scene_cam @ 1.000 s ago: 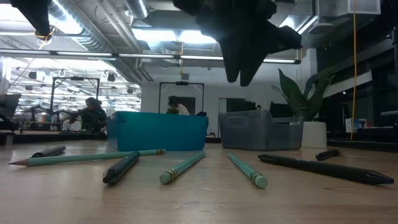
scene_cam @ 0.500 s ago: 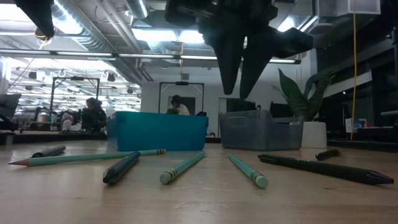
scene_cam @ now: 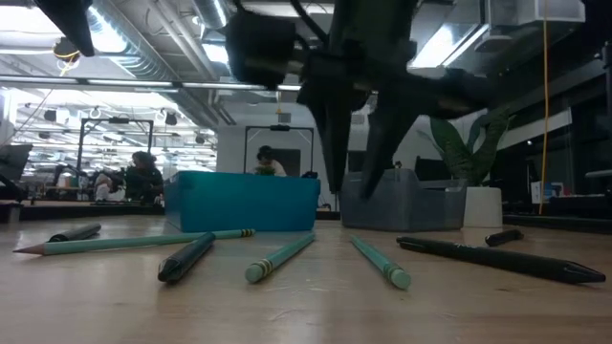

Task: Sort pens & pencils
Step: Put the right light blue pencil into the blue bin

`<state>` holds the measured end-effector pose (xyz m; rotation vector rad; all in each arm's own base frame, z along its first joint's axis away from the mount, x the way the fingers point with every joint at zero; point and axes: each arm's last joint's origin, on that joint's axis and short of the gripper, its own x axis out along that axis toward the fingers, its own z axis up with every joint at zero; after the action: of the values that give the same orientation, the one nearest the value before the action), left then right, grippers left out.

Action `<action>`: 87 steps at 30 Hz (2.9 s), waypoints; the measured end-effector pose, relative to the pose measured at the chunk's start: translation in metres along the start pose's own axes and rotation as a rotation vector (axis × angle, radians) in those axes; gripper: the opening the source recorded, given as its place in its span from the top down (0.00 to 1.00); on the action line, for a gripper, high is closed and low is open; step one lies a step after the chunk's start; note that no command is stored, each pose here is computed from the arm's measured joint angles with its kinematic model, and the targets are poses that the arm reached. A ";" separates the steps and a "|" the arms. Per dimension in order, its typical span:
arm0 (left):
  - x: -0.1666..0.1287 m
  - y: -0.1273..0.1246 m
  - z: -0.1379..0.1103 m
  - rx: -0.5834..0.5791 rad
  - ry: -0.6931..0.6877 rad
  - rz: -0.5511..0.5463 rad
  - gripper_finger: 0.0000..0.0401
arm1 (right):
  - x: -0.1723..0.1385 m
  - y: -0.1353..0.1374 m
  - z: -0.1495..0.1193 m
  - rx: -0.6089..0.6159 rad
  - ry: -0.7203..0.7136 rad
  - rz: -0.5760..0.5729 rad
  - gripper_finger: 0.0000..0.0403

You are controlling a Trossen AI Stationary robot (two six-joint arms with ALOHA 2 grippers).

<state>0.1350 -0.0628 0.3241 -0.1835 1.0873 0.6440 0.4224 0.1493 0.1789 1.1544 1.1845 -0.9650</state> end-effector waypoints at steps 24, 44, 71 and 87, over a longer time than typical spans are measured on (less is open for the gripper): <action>0.000 0.000 0.001 0.023 -0.022 0.012 0.80 | 0.042 0.000 -0.004 0.012 0.042 -0.098 0.76; 0.000 0.001 0.001 0.024 -0.041 0.023 0.80 | 0.039 0.002 -0.004 0.012 0.058 -0.103 0.94; 0.000 0.001 0.002 0.024 -0.060 0.033 0.80 | -0.037 0.017 -0.004 -0.038 0.028 -0.122 0.94; 0.000 0.001 0.003 0.024 -0.082 0.045 0.80 | -0.069 0.015 0.010 -0.043 -0.003 -0.150 0.92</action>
<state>0.1361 -0.0606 0.3255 -0.1115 1.0220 0.6730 0.4286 0.1403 0.2497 1.0412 1.2979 -1.0483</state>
